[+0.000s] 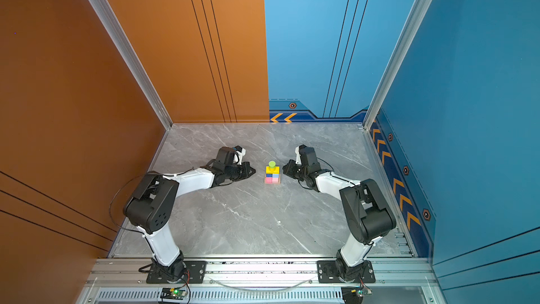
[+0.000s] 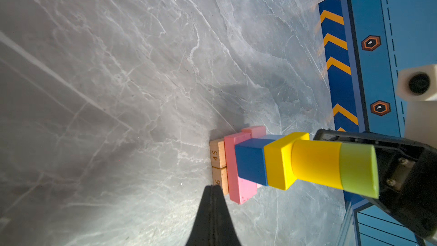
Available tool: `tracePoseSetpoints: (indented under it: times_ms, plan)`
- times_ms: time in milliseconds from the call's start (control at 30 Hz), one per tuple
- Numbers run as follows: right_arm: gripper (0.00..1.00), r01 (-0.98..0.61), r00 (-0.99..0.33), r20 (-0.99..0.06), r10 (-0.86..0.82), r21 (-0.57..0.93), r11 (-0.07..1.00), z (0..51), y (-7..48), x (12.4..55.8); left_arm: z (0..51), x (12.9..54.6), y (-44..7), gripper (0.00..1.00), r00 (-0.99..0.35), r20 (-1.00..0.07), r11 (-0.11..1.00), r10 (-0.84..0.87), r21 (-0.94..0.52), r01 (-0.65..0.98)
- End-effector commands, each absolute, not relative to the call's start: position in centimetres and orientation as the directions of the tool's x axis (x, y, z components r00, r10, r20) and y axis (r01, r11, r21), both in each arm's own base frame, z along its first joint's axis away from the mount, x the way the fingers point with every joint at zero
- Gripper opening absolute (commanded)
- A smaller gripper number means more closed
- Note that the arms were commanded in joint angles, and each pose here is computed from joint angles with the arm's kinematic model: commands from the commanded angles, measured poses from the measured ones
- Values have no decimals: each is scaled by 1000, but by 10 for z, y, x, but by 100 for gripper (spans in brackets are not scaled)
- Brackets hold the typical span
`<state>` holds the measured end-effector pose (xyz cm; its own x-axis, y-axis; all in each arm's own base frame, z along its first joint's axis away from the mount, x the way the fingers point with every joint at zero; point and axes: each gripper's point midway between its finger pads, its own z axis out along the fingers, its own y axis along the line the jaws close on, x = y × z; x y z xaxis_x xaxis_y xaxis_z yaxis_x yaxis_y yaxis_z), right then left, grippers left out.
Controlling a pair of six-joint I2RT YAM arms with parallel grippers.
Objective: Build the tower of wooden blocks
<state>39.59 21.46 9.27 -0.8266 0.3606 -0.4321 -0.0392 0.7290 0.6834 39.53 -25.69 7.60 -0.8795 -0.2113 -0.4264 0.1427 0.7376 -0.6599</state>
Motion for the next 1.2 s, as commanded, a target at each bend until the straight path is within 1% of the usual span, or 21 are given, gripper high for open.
tracePoseSetpoints:
  times_ms: [0, 100, 133, 1167]
  plan:
    - [0, -52, -824, -433, 364, 698, 714, 97, 224, 402, 82, 397, -266, 0, -881, -434, 719, -189, -672, 177]
    - [0, -56, -826, -433, 362, 700, 712, 97, 226, 402, 80, 396, -268, 0, -884, -430, 720, -184, -671, 176]
    - [0, -57, -826, -434, 361, 701, 711, 98, 227, 402, 91, 404, -272, 0, -873, -450, 711, -189, -676, 194]
    - [0, -54, -838, -417, 352, 705, 707, 93, 235, 400, 88, 404, -276, 0, -880, -439, 703, -182, -683, 196]
